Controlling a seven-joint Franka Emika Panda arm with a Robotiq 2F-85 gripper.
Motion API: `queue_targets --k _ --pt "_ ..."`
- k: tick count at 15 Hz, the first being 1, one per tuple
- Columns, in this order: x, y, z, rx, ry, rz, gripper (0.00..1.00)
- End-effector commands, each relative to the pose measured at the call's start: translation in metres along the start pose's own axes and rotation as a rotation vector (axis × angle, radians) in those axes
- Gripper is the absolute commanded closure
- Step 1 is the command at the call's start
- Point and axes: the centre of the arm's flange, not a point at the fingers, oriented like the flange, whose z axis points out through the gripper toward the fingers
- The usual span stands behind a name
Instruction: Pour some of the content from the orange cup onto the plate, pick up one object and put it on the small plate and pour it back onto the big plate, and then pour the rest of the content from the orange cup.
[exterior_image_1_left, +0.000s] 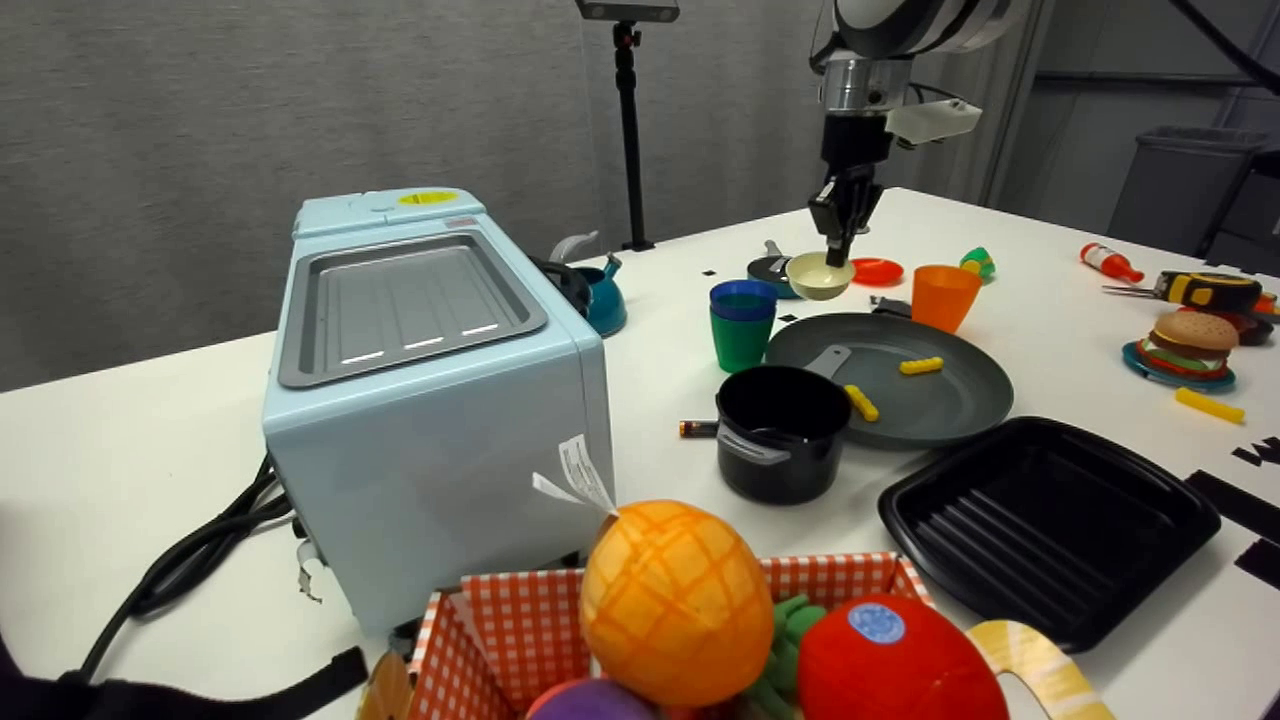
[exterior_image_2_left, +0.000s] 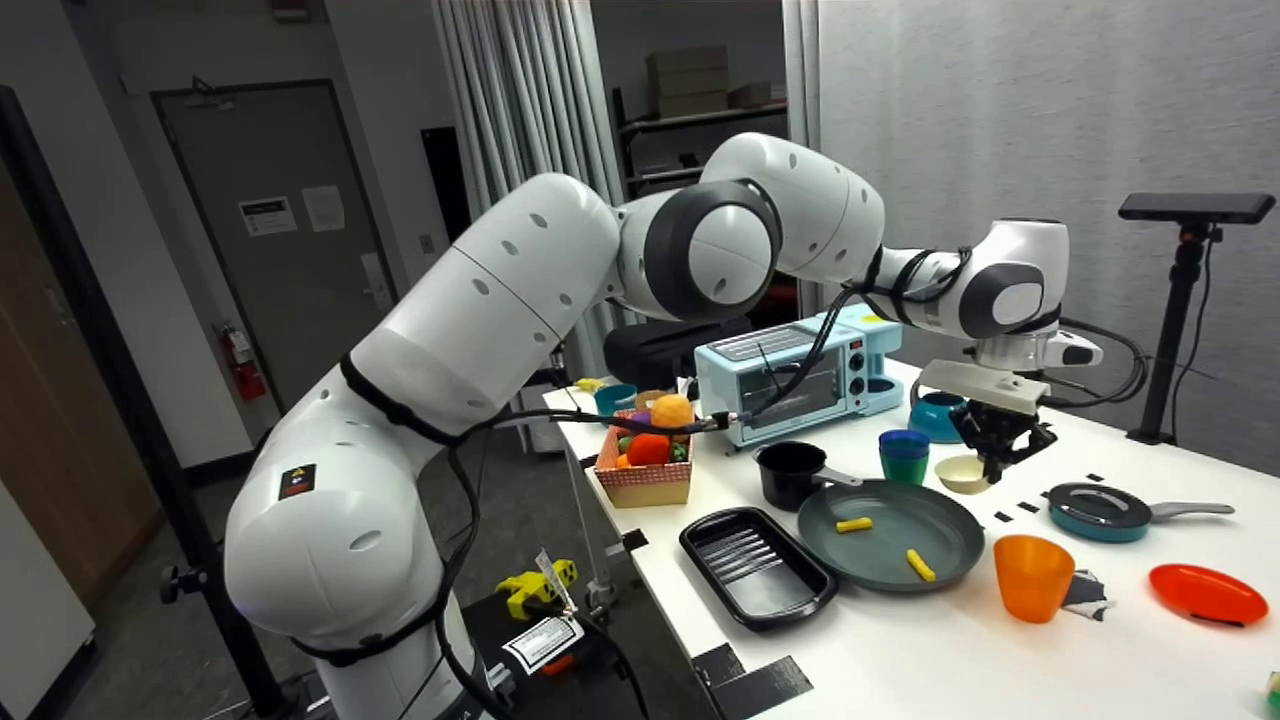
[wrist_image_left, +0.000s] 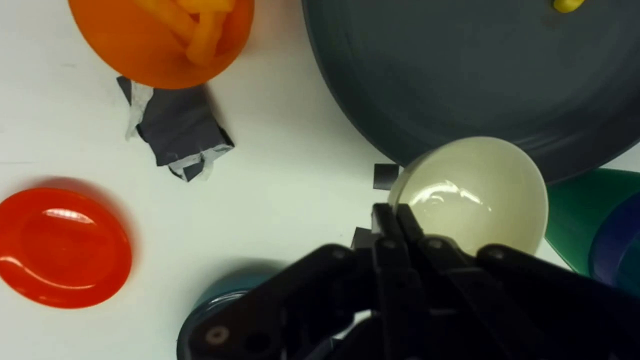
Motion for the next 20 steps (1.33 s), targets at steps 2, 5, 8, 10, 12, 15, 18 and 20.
queue_targets --k 2,5,8,10,12,15,18,20 --pt "0.082 0.008 0.012 -0.042 0.01 0.056 0.99" --pt "0.096 0.008 0.018 -0.088 0.055 0.098 0.99" --pt "0.107 0.009 0.03 -0.101 0.048 0.124 0.99" --pt "0.109 0.011 0.039 -0.105 0.025 0.132 0.71" --pt "0.109 0.018 0.044 -0.108 0.002 0.13 0.57" --pt "0.104 0.022 0.047 -0.115 -0.015 0.124 0.35" --pt "0.086 0.021 0.039 -0.126 0.003 0.121 0.11" --pt "0.079 0.025 0.028 -0.135 0.005 0.121 0.01"
